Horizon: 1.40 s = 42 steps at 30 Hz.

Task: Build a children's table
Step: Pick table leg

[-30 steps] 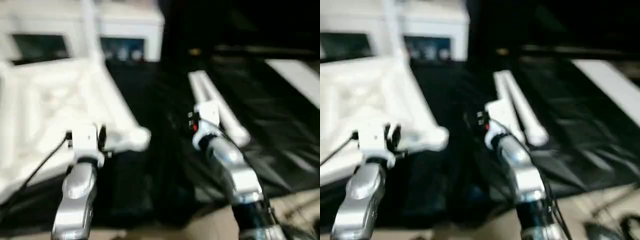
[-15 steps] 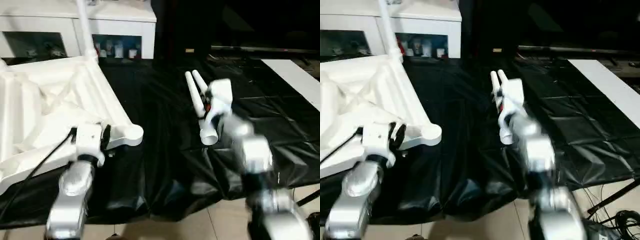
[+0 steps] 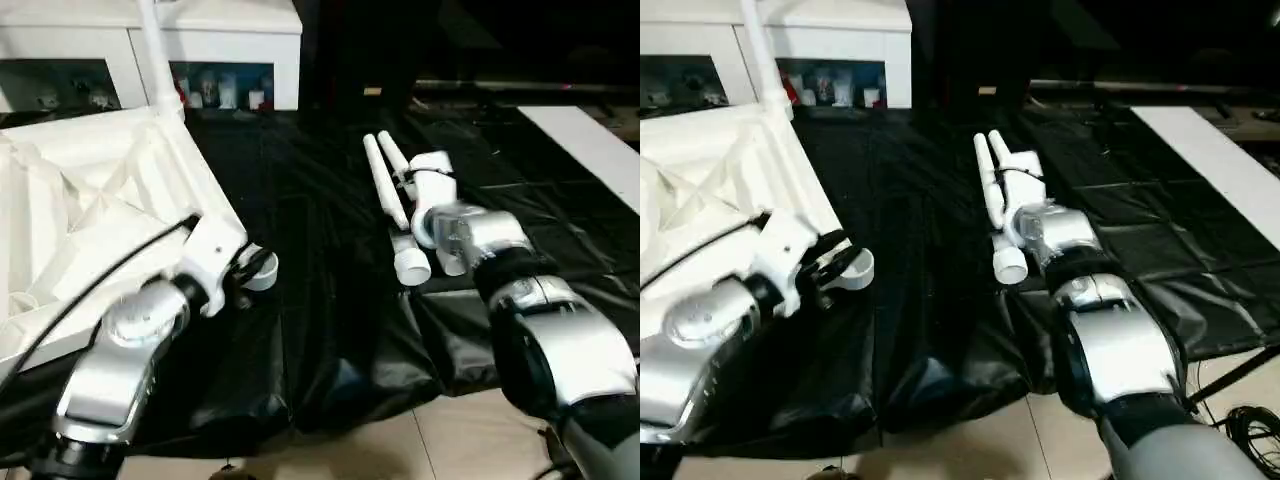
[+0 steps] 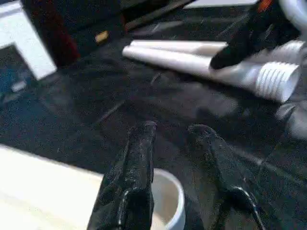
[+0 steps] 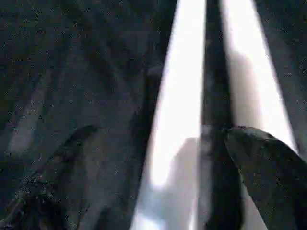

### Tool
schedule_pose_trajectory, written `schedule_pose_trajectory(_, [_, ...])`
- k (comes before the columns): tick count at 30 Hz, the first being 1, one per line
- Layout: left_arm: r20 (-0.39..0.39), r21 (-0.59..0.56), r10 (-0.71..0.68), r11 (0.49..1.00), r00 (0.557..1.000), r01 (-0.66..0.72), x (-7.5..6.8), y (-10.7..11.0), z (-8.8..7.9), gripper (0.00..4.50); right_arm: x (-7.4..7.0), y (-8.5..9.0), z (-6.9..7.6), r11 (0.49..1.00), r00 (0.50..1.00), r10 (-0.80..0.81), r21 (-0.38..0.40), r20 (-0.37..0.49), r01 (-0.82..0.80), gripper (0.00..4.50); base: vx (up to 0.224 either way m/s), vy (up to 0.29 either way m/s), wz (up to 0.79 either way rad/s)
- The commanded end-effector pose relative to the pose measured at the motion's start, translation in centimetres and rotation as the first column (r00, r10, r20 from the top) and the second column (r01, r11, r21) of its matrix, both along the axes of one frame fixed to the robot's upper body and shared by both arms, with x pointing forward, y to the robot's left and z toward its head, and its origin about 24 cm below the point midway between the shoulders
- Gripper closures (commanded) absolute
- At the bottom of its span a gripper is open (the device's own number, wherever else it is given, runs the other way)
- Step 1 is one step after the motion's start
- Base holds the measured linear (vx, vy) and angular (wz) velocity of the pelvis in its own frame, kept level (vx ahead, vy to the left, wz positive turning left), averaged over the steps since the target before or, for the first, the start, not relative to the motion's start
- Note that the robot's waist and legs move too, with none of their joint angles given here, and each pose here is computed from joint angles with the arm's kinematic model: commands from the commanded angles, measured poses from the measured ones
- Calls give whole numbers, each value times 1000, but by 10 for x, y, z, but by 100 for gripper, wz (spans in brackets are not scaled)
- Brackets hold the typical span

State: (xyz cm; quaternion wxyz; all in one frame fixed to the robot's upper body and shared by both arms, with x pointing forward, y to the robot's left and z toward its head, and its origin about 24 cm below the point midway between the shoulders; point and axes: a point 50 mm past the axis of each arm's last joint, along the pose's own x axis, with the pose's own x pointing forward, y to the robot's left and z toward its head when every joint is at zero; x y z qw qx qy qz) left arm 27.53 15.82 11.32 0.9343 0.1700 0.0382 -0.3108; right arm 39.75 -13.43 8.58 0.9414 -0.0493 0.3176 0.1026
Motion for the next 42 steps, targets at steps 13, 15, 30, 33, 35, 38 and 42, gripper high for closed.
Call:
schedule_pose_trajectory(13, [-44,-12,-125,992,991,125,-8,-9,16,317,-7,-13,-16,990,983,-141,11,-114,143,47,0,0,0])
schedule_pose_trajectory(15, [-48,-15,-138,990,989,137,-9,-9,16,317,-9,-13,-19,991,984,-131,12,-122,133,72,0,0,0])
schedule_pose_trajectory(30, [-101,16,-184,982,978,187,-9,-12,13,317,-17,-11,-33,991,976,-107,56,-187,120,207,0,0,0])
schedule_pose_trajectory(33, [-112,17,-182,983,977,185,-11,-13,11,317,-19,-12,-37,991,973,-107,51,-203,120,218,0,0,0])
schedule_pose_trajectory(35, [-115,0,-181,983,977,182,-11,-13,10,317,-20,-12,-39,991,972,-110,51,-208,124,239,0,0,0])
schedule_pose_trajectory(38, [-134,-21,-168,986,977,167,-11,-14,6,317,-22,-14,-42,990,969,-116,49,-218,130,255,0,0,0])
schedule_pose_trajectory(42, [-133,-15,-157,988,979,157,-11,-15,6,317,-22,-17,-42,988,968,-128,52,-215,142,260,0,0,0])
